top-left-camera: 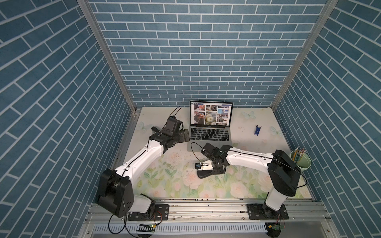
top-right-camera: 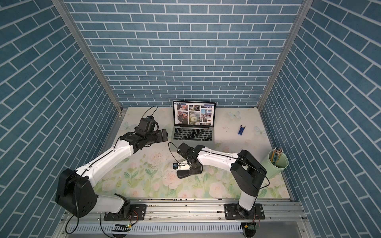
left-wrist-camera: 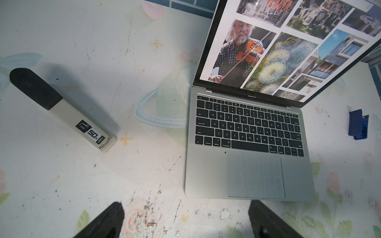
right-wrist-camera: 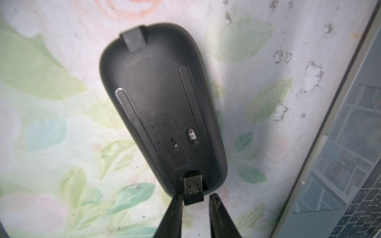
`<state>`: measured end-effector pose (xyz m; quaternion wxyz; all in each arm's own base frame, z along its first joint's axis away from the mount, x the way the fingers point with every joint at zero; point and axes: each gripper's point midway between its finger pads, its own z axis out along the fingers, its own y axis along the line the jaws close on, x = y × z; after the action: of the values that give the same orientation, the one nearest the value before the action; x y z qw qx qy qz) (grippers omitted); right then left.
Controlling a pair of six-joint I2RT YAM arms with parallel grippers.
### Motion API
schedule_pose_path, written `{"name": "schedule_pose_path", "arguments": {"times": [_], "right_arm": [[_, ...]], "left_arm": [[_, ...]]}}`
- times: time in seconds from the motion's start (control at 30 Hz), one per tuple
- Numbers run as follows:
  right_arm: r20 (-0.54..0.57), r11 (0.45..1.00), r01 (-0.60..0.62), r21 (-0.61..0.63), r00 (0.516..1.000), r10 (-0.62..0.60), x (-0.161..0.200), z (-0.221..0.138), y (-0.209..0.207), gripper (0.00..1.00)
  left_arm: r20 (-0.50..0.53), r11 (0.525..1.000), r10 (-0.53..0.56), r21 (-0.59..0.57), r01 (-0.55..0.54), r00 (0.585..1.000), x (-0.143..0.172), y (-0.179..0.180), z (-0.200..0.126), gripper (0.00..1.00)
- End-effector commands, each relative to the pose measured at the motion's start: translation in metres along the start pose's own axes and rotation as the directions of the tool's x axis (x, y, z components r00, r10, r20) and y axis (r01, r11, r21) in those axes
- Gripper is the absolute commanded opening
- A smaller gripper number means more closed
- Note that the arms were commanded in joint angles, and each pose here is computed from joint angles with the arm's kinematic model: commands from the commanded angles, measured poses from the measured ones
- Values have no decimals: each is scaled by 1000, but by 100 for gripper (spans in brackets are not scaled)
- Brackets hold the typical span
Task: Remove the wireless mouse receiver from the laptop
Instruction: Insert the USB plug into the mouse.
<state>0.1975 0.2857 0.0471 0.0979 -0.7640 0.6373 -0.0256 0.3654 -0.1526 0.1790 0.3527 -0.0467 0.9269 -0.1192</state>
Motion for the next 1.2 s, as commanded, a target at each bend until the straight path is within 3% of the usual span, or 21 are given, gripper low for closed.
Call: {"name": "schedule_pose_path", "arguments": {"times": [0.0, 0.2, 0.37, 0.57, 0.67, 0.73, 0.8, 0.83, 0.87, 0.93, 1.0, 1.03, 1.13, 1.17], "right_arm": [[-18, 1000, 18, -23, 1000, -18, 2, 0, 1, 28], [0, 1000, 12, -4, 1000, -12, -3, -10, -4, 29], [64, 998, -6, 60, 998, 2, -10, -42, -16, 30], [188, 976, -151, 156, 975, 121, -5, -88, -25, 30], [303, 907, -342, 244, 916, 264, 4, -114, -38, 36], [411, 814, -510, 279, 829, 378, 11, -133, -52, 37], [490, 708, -658, 256, 720, 492, 18, -143, -60, 32], [509, 622, -740, 258, 651, 563, 28, -146, -66, 28], [514, 562, -784, 263, 607, 606, 36, -146, -70, 14], [483, 533, -803, 267, 590, 647, 42, -141, -70, 10], [437, 526, -801, 285, 597, 673, 48, -130, -68, 13], [425, 525, -800, 290, 599, 678, 49, -126, -67, 17], [425, 495, -816, 299, 578, 697, 54, -119, -69, 26], [433, 478, -825, 301, 565, 702, 57, -119, -70, 27]], "left_arm": [[-1, 1000, 15, -6, -15, 1000, 1, 0, 1, 100], [21, 999, 32, -3, -32, 999, -4, -1, -2, 100], [97, 997, 68, -30, -65, 993, -23, 1, -12, 100], [233, 997, 80, -15, -78, 969, -55, -5, -32, 100], [283, 993, 0, 117, -35, 959, -70, -12, -39, 100], [264, 960, -43, 279, -34, 964, -77, -28, -40, 100], [257, 931, -23, 357, -73, 966, -87, -45, -46, 100], [283, 916, 11, 382, -123, 959, -93, -56, -58, 100], [341, 899, 50, 394, -191, 939, -100, -68, -77, 99], [481, 879, 118, 357, -317, 869, -110, -84, -119, 99], [609, 853, 166, 306, -423, 775, -112, -93, -164, 100], [641, 840, 170, 304, -450, 749, -109, -93, -179, 100], [629, 807, 196, 332, -488, 752, -86, -91, -186, 100], [601, 773, 232, 364, -520, 765, -72, -95, -183, 100]]}}
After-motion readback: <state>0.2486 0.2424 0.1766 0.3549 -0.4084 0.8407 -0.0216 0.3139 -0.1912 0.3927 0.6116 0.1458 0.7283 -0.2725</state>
